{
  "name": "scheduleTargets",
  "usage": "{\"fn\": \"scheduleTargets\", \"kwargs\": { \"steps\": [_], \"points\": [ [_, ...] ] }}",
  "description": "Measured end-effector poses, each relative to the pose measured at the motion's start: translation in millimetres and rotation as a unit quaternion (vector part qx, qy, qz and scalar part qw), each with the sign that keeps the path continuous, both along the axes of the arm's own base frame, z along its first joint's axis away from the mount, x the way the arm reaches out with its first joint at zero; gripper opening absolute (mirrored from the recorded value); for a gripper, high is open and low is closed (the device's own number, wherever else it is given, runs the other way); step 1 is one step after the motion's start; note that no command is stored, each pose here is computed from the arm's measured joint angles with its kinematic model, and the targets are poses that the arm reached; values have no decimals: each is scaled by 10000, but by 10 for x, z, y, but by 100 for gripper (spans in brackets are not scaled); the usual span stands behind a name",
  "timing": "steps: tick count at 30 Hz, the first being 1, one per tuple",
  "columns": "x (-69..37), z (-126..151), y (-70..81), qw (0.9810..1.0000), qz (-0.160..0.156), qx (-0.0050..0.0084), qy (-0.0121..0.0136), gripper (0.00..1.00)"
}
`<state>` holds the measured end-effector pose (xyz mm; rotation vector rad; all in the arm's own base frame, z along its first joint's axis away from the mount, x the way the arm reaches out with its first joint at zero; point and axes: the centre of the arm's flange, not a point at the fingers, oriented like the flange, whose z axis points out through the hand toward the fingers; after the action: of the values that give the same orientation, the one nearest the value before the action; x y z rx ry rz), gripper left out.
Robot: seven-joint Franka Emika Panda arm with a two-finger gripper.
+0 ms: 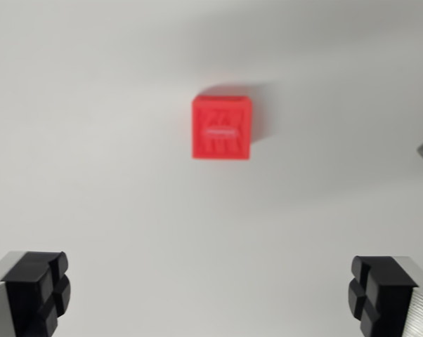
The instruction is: Destack cube
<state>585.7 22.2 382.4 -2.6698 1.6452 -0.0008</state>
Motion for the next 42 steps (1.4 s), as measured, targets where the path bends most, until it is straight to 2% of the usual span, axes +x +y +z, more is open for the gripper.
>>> {"fn": "scheduleTargets", "kwargs": {
  "steps": [15, 42],
  "points": [
    [-1, 282, 0, 10000, 1, 0, 1, 100],
    [2, 301, 0, 10000, 1, -1, 9, 100]
  ]
}}
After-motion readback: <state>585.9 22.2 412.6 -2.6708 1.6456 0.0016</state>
